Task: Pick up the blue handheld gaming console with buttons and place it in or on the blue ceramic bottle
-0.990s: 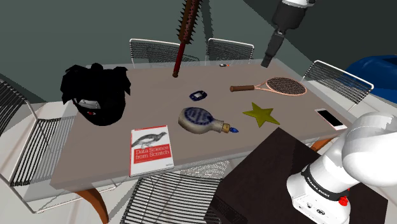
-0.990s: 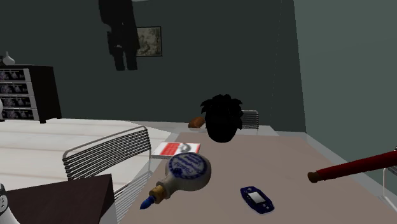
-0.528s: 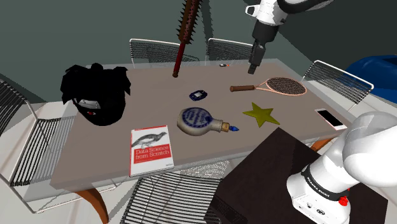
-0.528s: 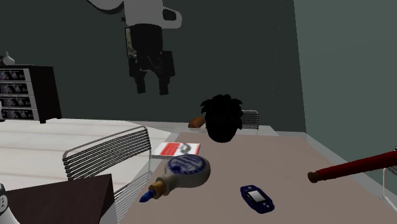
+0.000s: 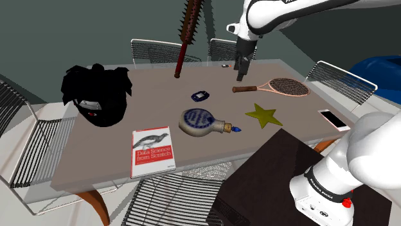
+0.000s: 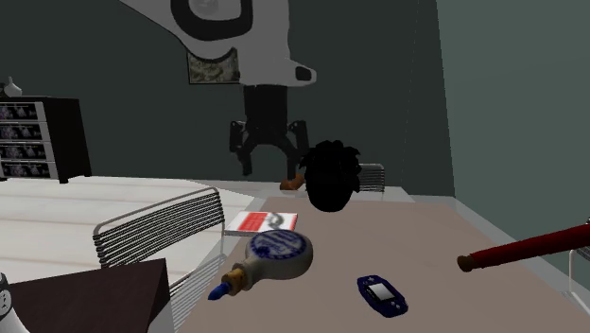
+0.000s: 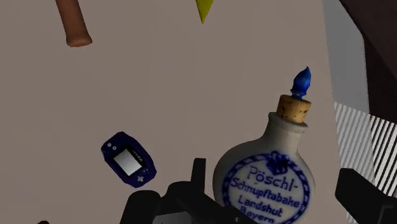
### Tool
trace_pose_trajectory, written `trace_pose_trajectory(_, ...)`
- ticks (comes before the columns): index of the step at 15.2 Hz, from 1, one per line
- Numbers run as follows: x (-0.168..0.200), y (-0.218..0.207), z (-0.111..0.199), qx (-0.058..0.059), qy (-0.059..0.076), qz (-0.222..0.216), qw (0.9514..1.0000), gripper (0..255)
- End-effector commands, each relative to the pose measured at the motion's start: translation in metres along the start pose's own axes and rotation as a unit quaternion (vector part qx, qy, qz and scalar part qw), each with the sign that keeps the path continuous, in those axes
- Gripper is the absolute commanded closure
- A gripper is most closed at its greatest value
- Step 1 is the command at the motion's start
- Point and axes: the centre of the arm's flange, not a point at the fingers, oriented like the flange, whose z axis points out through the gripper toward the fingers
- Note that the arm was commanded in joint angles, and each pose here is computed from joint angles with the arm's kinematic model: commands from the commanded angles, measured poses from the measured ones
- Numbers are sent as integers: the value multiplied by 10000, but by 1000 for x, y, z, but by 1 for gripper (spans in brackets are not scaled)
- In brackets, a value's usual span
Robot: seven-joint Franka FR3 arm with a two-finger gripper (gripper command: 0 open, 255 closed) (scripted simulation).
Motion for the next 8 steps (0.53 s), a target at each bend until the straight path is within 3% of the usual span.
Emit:
trace_pose_trajectory(1,11,16,22,-7,-43,-321,9995,0)
trace_pose_trajectory(8,60,62,88,-22,-192,-1376,9903,0)
